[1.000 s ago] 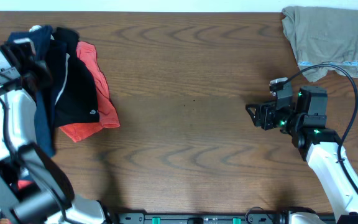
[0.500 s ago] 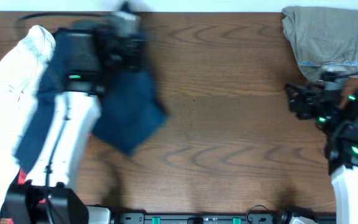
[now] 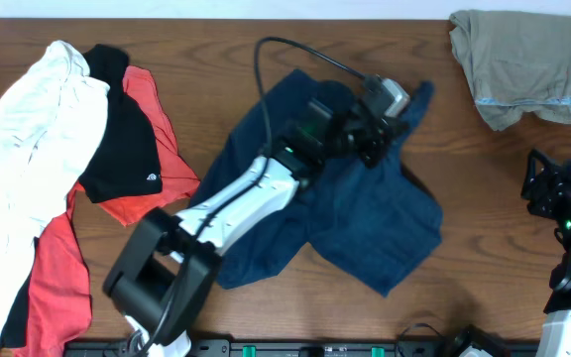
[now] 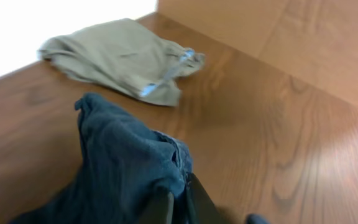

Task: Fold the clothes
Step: 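Lift the navy shorts with the left gripper and drop them mid-table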

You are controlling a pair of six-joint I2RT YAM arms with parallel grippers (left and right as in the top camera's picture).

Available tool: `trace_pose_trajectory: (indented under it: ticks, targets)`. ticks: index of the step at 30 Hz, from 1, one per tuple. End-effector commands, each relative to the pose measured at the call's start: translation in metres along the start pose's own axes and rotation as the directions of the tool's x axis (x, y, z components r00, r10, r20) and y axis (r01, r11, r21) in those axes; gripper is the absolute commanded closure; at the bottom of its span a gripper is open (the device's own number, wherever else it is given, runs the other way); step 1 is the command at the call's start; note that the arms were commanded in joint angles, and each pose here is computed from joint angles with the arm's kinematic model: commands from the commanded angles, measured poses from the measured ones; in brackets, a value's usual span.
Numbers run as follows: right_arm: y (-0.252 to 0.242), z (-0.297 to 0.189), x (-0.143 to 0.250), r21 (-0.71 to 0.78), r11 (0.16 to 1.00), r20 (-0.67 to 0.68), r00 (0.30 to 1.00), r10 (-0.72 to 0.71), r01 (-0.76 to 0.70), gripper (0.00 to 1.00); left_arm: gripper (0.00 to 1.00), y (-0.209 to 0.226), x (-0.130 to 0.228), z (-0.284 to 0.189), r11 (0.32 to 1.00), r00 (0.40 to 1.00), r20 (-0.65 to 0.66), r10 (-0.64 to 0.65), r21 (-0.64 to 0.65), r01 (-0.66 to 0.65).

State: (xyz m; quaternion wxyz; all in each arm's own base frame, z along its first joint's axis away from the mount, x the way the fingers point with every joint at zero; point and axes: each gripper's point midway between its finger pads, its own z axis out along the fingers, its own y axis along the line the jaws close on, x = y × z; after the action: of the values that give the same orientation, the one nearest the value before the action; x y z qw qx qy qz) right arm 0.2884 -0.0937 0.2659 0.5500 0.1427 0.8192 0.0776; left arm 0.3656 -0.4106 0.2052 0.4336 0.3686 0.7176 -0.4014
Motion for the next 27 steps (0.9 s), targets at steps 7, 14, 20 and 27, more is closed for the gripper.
trace_pose_trajectory:
  ticks: [7,14,20,27]
  targets:
    - [0.006,-0.004,-0.007,-0.029,1.000,0.016,1.000,0.008,-0.007,0.27,0.02,0.043,-0.047,-0.049,0.987,0.992,0.102,-0.070,-0.140,0.084]
    - [0.024,-0.003,-0.003,-0.135,0.990,0.001,0.999,-0.035,0.034,0.25,0.02,0.124,-0.045,-0.126,0.933,0.991,0.079,-0.109,-0.335,0.130]
    - [0.033,0.011,0.009,-0.182,0.983,-0.059,0.998,-0.031,0.019,0.26,0.02,0.177,-0.007,-0.132,0.902,0.989,0.002,-0.151,-0.410,0.138]
    - [0.047,0.024,0.024,-0.228,0.973,-0.114,0.991,-0.070,0.042,0.25,0.02,0.232,0.048,-0.111,0.835,0.952,-0.190,-0.240,-0.540,0.103]
